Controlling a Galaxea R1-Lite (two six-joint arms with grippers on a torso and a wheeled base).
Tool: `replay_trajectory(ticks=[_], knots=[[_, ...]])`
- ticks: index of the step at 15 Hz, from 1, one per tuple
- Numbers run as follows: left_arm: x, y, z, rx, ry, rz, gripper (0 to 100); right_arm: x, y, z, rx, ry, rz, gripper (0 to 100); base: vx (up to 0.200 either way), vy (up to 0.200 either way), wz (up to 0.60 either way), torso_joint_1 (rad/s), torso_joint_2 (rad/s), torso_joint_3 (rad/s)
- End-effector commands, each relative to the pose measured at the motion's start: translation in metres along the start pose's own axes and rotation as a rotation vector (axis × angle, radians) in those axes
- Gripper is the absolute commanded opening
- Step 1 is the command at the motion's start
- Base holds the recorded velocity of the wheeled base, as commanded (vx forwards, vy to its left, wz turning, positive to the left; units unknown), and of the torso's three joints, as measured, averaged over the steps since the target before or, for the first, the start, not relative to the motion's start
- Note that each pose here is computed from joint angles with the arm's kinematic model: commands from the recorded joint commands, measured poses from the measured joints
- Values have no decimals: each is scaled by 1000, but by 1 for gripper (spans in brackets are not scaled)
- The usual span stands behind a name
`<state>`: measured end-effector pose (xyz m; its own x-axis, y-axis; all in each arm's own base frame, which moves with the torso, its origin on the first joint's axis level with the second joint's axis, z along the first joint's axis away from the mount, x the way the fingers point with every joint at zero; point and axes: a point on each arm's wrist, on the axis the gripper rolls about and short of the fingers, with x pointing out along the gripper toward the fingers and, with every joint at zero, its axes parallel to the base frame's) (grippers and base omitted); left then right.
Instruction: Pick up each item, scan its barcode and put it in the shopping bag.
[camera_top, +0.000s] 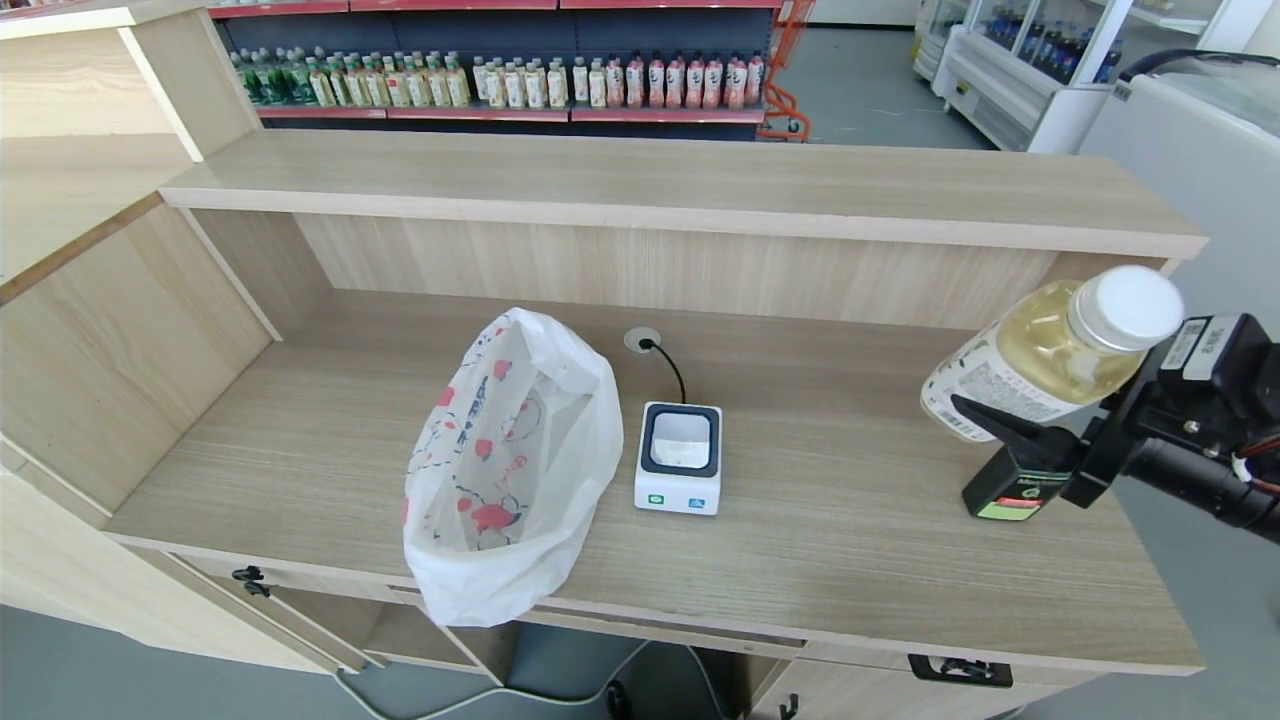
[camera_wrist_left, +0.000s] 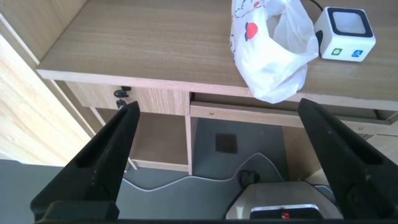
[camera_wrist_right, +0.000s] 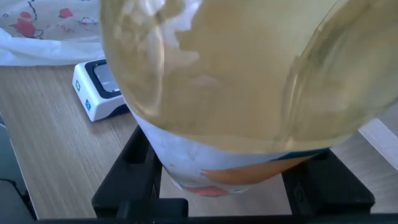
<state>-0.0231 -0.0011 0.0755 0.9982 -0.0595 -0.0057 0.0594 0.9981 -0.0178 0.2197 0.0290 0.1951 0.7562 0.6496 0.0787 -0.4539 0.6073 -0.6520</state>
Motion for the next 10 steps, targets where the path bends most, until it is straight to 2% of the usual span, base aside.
replay_trajectory(ticks=[1,3,10], knots=[[0,0,0,-1,-1,1,100,2,1,-4,8,9,6,0,0,0,0,0,0,0],[0,0,0,-30,-1,3,100,2,1,-4,2,10,9,0,0,0,0,0,0,0],[0,0,0,-38,-3,-2,100,6,3,-11,-31,25,22,0,0,200,0,4,2,-5]])
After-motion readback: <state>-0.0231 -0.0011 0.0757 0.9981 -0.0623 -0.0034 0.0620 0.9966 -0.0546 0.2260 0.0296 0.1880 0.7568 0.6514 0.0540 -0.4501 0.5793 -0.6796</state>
